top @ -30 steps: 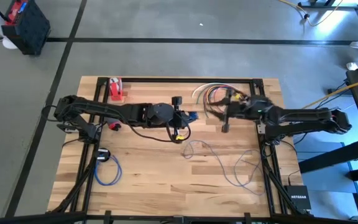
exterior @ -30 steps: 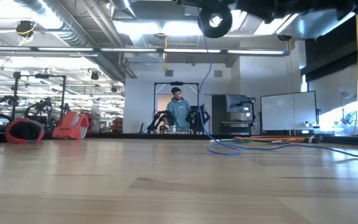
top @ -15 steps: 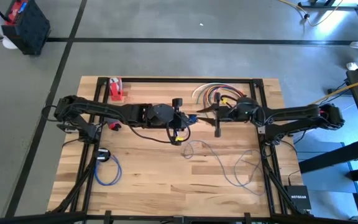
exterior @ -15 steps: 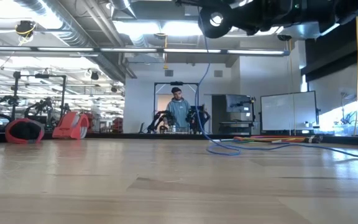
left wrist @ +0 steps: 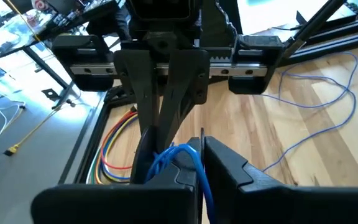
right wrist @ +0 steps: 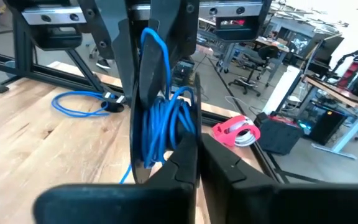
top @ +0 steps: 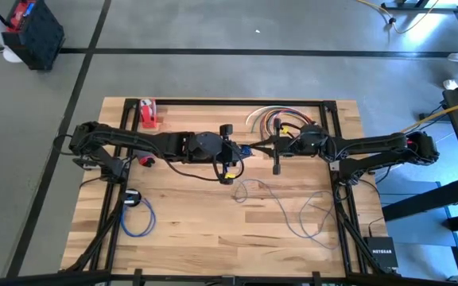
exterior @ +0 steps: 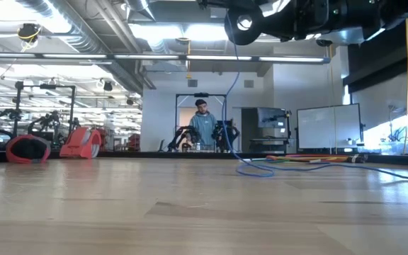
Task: Coil cords
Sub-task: Coil the blue cable wire on the black spool
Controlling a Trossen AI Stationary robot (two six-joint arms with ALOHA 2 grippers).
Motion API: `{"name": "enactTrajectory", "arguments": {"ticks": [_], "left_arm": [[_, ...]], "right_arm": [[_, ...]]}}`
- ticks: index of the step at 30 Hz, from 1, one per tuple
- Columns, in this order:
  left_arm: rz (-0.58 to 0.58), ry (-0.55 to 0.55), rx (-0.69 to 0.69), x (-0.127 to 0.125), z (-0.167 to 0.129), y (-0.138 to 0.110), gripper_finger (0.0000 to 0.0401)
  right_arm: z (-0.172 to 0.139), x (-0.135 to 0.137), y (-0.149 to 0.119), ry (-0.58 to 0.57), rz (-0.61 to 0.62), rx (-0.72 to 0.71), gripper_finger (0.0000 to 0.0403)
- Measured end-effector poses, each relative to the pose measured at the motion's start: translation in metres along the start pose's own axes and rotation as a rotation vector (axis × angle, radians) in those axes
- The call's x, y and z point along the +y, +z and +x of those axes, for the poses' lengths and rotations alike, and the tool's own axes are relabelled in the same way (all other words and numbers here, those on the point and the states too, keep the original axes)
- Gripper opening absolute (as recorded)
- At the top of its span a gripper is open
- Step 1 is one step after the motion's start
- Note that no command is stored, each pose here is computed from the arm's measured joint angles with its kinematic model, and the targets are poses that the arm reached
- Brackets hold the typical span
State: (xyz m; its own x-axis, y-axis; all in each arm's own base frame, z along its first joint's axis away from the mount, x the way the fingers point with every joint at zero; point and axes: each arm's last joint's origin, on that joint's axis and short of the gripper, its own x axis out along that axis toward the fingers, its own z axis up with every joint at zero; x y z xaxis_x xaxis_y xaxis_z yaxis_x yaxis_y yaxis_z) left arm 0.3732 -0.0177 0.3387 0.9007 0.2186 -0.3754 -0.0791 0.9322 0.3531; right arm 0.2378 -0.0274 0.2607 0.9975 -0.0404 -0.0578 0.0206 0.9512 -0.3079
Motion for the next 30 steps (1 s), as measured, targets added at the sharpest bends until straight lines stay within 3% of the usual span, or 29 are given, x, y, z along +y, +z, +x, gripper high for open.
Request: {"name": "enactTrajectory", "arguments": {"ticks": [8,12,20,25,30], "left_arm": [[-0.09,0.031,0.007,0.003,0.001,-0.001,0.0037],[-0.132,0.138,0.009,0.007,-0.003,0.007,0.0073],[-0.232,0.148,-0.125,0.008,-0.011,0.03,0.0101],[-0.311,0.16,-0.202,0.006,0.001,0.033,0.0101],[-0.299,0.157,-0.19,-0.006,0.029,0.022,0.0102]], "right_arm": [[0.0,-0.001,0.0,-0.027,-0.003,0.002,0.0005],[0.0,-0.004,0.002,-0.13,-0.004,0.012,0.0005],[-0.002,-0.011,0.01,-0.288,0.008,-0.049,0.0003],[0.001,-0.012,0.01,-0.32,0.033,-0.062,0.0003],[0.006,-0.011,0.005,-0.317,0.032,-0.054,0.0003]]}}
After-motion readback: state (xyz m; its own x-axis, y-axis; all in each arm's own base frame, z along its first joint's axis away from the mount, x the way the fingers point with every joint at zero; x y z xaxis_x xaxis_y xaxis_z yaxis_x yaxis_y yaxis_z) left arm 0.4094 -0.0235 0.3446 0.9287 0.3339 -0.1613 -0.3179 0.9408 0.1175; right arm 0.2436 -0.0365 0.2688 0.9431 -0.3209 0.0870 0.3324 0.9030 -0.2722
